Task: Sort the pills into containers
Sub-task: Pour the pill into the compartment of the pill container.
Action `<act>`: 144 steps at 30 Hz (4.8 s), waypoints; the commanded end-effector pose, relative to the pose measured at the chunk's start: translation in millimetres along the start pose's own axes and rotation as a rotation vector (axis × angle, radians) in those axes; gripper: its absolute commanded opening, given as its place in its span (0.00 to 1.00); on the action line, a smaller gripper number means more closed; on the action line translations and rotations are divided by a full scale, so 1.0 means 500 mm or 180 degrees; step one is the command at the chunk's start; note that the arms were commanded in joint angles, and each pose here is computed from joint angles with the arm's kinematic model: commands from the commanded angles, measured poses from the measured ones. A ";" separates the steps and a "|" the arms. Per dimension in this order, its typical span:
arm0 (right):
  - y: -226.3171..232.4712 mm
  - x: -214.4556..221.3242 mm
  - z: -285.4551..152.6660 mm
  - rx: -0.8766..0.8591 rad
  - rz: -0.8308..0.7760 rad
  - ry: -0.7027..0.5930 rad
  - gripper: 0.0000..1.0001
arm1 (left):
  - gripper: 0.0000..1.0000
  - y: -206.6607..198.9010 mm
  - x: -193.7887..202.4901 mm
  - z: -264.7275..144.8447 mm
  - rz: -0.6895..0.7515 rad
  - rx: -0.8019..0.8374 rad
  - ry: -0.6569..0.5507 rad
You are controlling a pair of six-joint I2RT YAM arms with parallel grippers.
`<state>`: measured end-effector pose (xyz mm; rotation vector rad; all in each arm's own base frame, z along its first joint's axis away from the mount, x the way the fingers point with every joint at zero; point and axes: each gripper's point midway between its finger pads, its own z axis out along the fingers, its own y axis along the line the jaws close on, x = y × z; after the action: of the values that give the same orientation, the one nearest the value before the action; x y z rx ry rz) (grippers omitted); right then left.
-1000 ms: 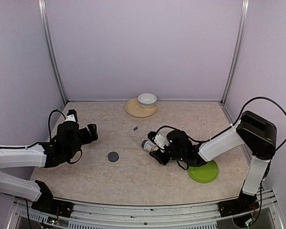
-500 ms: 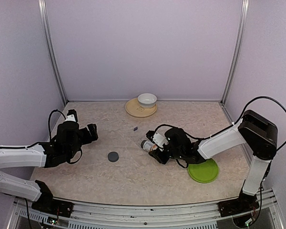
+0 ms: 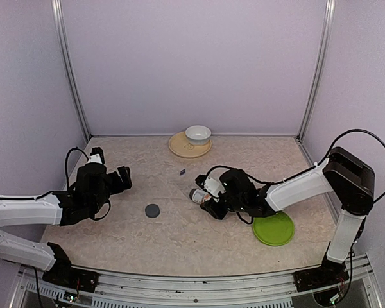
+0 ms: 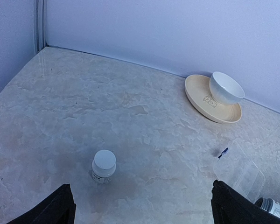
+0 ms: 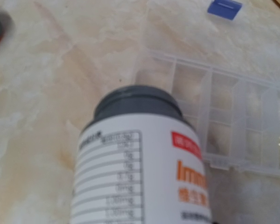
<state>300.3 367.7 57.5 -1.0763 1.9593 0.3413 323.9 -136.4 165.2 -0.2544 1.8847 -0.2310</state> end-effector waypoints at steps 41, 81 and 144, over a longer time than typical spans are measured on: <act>-0.013 0.004 -0.026 -0.0228 0.0037 0.0438 0.07 | 0.99 -0.002 0.006 0.004 -0.0044 0.0035 0.0018; -0.022 0.007 -0.026 -0.0343 -0.0005 0.0784 0.10 | 0.99 -0.004 0.007 0.005 -0.0043 0.0045 0.0028; -0.019 -0.011 -0.026 -0.0490 -0.0160 0.1029 0.10 | 0.99 -0.004 0.011 0.007 -0.0043 0.0044 0.0043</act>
<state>301.1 358.3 74.0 -1.3236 2.1931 0.3114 324.0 -140.7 160.0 -0.2426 1.9037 -0.2476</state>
